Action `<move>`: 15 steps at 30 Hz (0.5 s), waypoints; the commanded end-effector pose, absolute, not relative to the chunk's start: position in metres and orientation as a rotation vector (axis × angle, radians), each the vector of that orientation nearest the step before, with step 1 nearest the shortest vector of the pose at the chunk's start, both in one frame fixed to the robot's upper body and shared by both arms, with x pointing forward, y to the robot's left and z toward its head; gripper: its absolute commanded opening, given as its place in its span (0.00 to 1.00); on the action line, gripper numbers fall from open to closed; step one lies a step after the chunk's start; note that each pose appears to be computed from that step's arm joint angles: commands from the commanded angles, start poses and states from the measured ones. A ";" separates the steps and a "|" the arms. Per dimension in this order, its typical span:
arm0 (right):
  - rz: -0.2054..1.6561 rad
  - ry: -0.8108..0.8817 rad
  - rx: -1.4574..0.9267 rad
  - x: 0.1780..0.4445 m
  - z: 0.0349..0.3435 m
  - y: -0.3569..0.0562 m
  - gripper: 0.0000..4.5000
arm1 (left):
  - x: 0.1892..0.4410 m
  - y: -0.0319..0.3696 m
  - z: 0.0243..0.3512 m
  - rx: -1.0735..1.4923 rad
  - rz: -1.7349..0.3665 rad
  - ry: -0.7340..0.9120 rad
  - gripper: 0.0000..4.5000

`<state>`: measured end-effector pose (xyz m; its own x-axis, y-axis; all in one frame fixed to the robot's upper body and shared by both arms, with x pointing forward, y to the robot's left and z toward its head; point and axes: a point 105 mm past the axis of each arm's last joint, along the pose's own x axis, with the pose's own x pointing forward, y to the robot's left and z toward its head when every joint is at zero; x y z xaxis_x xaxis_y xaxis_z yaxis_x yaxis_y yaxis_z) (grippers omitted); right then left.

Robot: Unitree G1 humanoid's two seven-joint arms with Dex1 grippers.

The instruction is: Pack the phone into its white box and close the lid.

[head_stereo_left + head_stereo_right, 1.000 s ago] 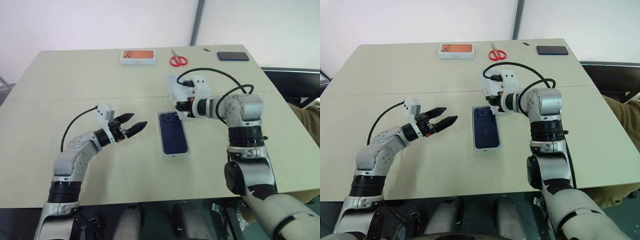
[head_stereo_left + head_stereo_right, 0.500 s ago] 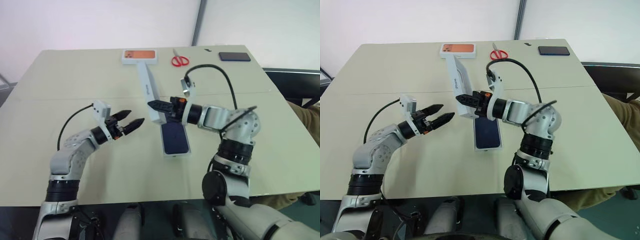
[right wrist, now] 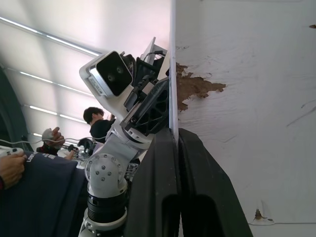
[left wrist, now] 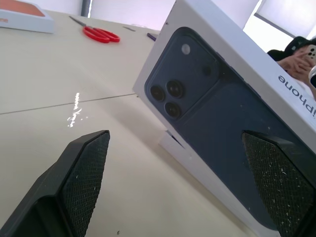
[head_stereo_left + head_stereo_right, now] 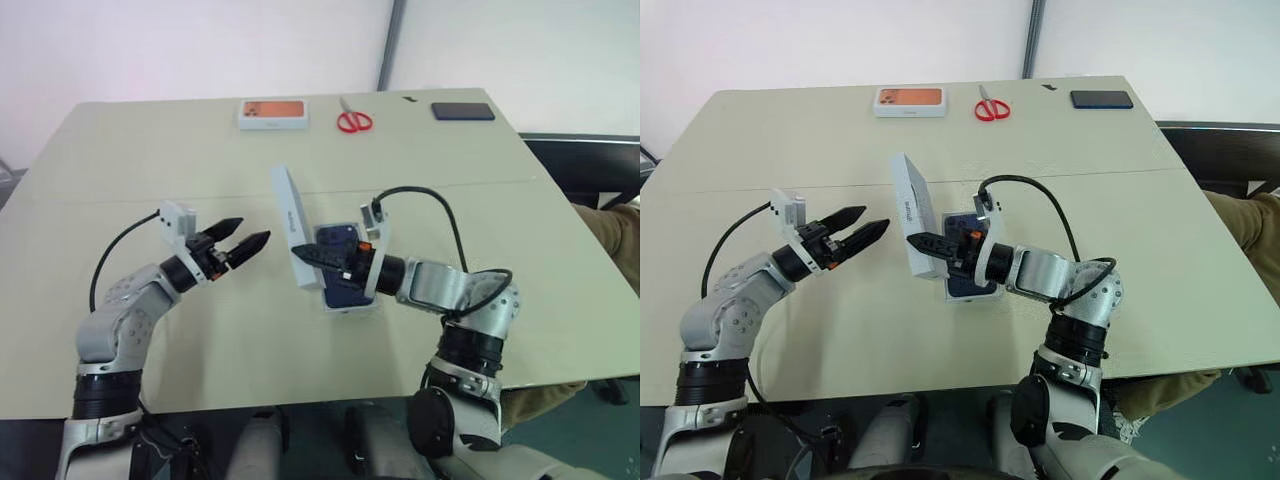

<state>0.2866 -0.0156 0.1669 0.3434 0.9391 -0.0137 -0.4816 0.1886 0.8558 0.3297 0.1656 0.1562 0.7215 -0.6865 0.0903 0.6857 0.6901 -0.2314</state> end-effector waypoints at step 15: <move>1.027 0.781 0.963 0.279 0.148 -0.014 0.13 | 0.315 0.144 0.142 -0.279 -0.826 0.055 0.00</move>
